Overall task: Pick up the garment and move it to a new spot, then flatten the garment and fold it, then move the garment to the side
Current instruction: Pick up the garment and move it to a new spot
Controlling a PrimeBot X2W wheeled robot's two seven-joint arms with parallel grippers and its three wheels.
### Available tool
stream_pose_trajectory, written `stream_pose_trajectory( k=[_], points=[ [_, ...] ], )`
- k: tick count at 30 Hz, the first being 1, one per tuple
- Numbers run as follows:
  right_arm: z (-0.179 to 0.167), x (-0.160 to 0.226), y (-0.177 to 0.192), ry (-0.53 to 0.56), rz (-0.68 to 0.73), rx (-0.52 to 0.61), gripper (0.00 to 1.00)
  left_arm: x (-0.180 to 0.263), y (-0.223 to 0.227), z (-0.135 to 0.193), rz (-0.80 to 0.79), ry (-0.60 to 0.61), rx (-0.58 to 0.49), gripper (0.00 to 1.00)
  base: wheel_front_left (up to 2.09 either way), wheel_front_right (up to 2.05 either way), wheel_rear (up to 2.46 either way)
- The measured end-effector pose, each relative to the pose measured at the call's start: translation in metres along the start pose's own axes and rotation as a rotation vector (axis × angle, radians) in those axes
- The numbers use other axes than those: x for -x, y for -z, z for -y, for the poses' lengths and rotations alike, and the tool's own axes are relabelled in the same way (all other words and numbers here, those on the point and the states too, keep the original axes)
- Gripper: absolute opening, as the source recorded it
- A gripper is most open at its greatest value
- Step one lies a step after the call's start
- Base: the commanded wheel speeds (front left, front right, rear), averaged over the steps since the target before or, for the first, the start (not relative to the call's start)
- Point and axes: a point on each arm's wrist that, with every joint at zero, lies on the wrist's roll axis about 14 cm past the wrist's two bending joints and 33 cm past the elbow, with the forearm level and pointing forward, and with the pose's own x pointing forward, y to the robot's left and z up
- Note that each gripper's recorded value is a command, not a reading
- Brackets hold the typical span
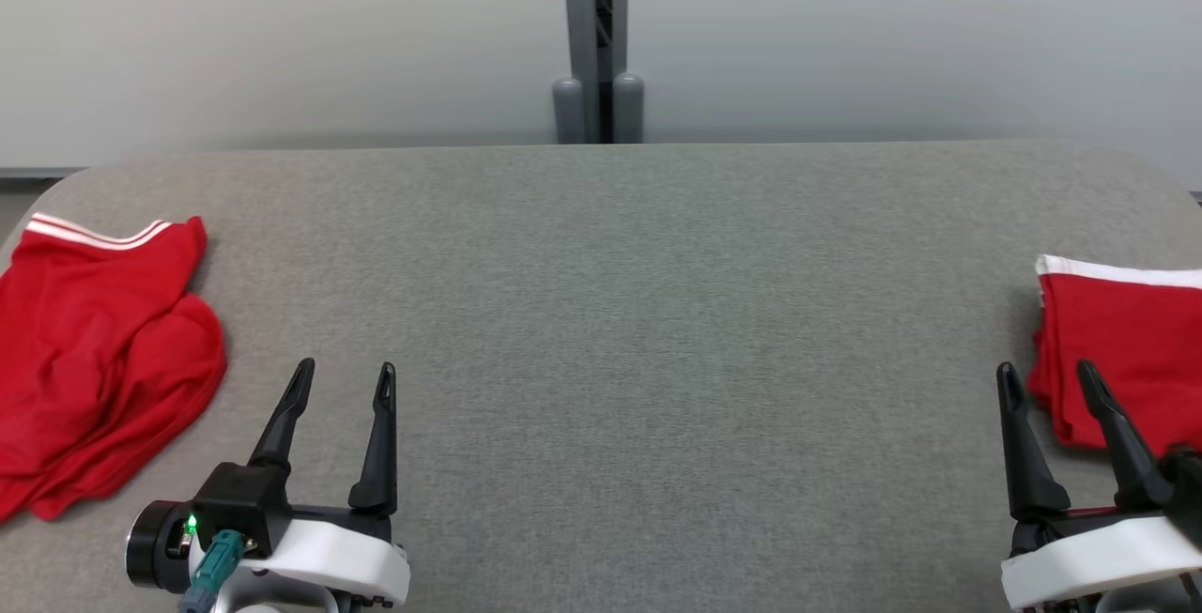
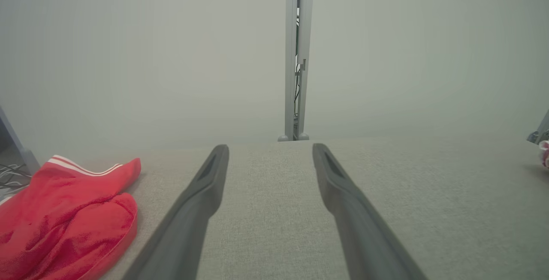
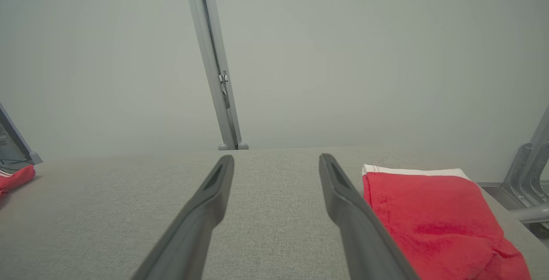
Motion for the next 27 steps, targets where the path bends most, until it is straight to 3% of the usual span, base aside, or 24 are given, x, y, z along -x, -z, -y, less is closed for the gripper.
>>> stream_pose_trajectory(
  k=[11, 22, 27],
  points=[
    [-0.06, -0.025, 0.005, -0.18, -0.013, -0.014, 1.0, 0.022, -0.014, -0.044, 0.048, -0.155, 0.004, 1.0, 0.0, 0.0, 0.0],
    [-0.147, -0.041, 0.021, -0.427, -0.059, -0.062, 1.0, 0.078, -0.02, -0.107, 0.063, -0.39, -0.006, 1.0, 0.0, 0.0, 0.0],
    [-0.17, -0.043, 0.025, -0.491, -0.07, -0.07, 1.0, 0.098, -0.022, -0.124, 0.068, -0.459, -0.01, 1.0, 0.0, 0.0, 0.0]
  ],
)
